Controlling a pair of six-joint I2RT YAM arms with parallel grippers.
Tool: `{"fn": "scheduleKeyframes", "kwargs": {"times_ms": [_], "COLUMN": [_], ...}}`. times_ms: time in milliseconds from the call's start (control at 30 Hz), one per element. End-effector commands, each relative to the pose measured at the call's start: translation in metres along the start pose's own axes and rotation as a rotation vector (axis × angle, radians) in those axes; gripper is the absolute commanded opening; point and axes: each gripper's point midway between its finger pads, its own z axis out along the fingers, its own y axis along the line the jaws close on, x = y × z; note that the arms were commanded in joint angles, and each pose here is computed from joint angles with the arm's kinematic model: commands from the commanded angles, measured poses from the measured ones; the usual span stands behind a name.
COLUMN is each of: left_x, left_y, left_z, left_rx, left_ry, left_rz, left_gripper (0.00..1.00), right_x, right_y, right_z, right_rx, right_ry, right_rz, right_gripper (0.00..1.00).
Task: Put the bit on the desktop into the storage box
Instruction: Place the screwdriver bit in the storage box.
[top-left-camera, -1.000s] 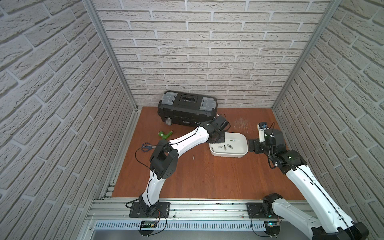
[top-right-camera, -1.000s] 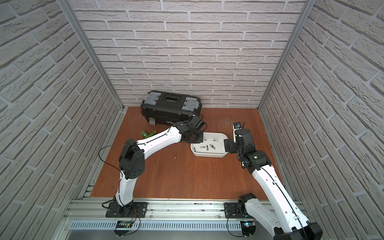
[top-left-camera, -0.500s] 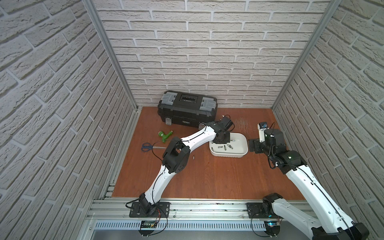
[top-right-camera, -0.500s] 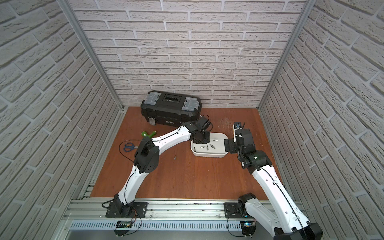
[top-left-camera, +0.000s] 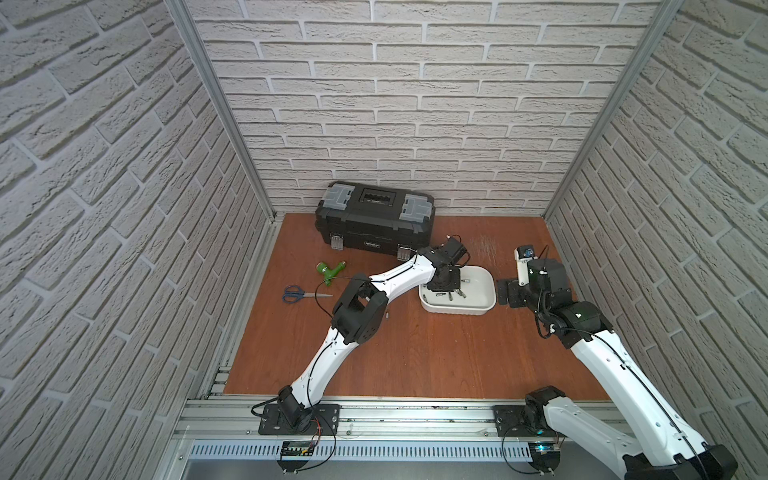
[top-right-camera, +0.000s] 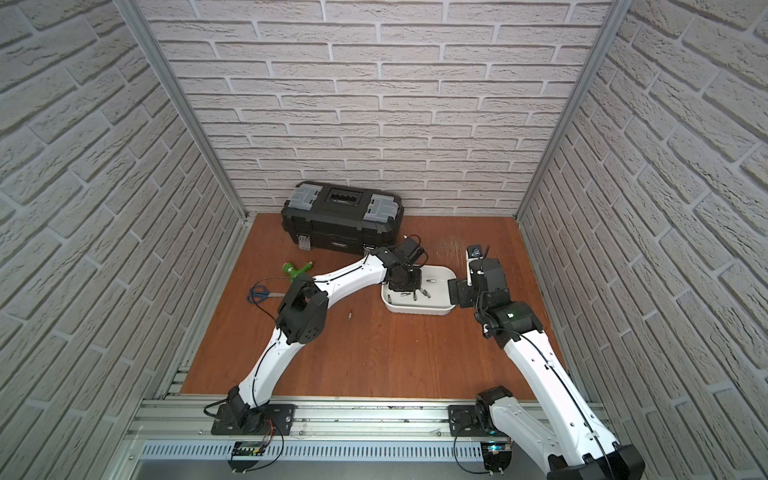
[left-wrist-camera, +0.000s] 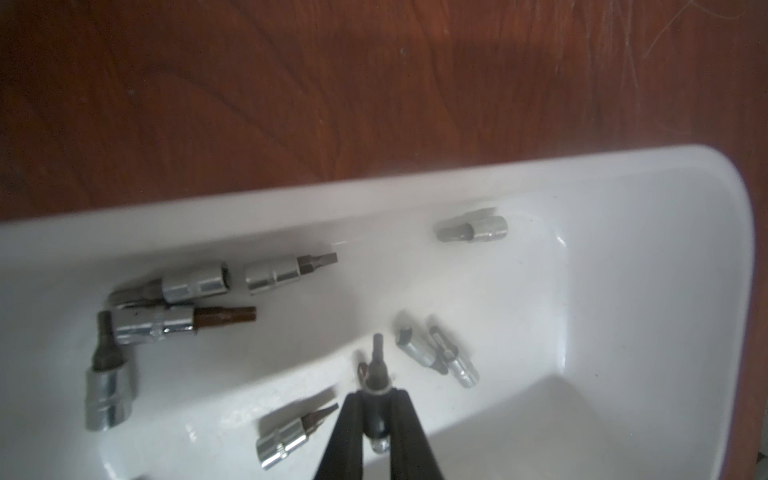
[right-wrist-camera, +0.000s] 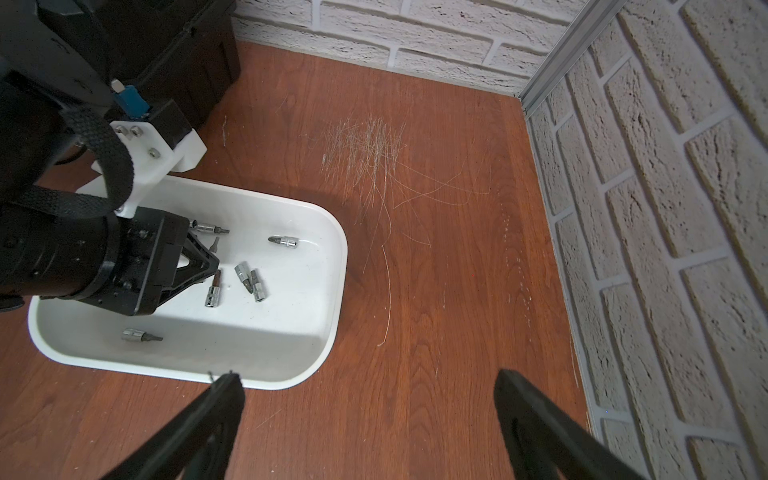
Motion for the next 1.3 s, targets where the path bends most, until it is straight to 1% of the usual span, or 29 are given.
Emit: {"fn": "scheduleKeyframes", "kwargs": {"times_ms": [0, 67, 200, 233, 433, 667, 800, 900, 1033, 1100, 1167, 1267], "left_x": [-0.004, -0.005, -0.006, -0.007, -0.012, -0.02, -0.019, -0.017, -0.012, -0.008, -0.002, 0.006], "left_y": [0.002, 0.002, 0.001, 0.002, 0.002, 0.0, 0.004, 0.016, 0.037, 0.052, 0.072, 0.1], "left_z": [-0.003, -0.007, -0.015, -0.019, -0.043, -0.088, -0.115, -0.134, -0.161, -0.174, -0.186, -0.206], "left_rx": [-0.006, -0.01, -0.014, -0.017, -0.02, -0.007, 0.01, 0.033, 0.079, 0.092, 0.079, 0.03], "left_ry": [-0.002, -0.006, -0.016, -0.02, -0.067, -0.144, -0.194, -0.239, -0.337, -0.382, -0.419, -0.478], "left_rz": [-0.001, -0.001, 0.003, 0.003, 0.029, 0.051, 0.079, 0.088, 0.121, 0.115, 0.094, 0.081], "left_gripper": [0.16, 0.24, 0.43, 0.46, 0.52, 0.53, 0.56, 0.57, 0.59, 0.61, 0.64, 0.73], "right_x": [-0.004, -0.004, -0.004, -0.004, -0.004, -0.004, -0.005, -0.007, -0.009, -0.012, -0.016, -0.022], "right_y": [-0.005, -0.005, -0.005, -0.005, -0.004, -0.001, 0.001, 0.007, 0.015, 0.019, 0.027, 0.039], "right_z": [0.001, 0.001, 0.002, 0.002, 0.002, 0.003, 0.003, 0.001, -0.003, -0.006, -0.009, -0.014], "right_rx": [0.019, 0.021, 0.023, 0.021, 0.017, 0.002, -0.014, -0.051, -0.1, -0.13, -0.181, -0.249], "right_ry": [-0.024, -0.024, -0.021, -0.02, -0.021, -0.018, -0.02, -0.022, -0.019, -0.023, -0.029, -0.032], "right_rz": [0.02, 0.02, 0.019, 0.019, 0.018, 0.016, 0.02, 0.034, 0.049, 0.047, 0.039, 0.054], "right_gripper": [0.99, 0.99, 0.99, 0.99, 0.99, 0.99, 0.99, 0.99, 0.99, 0.99, 0.99, 0.99]}}
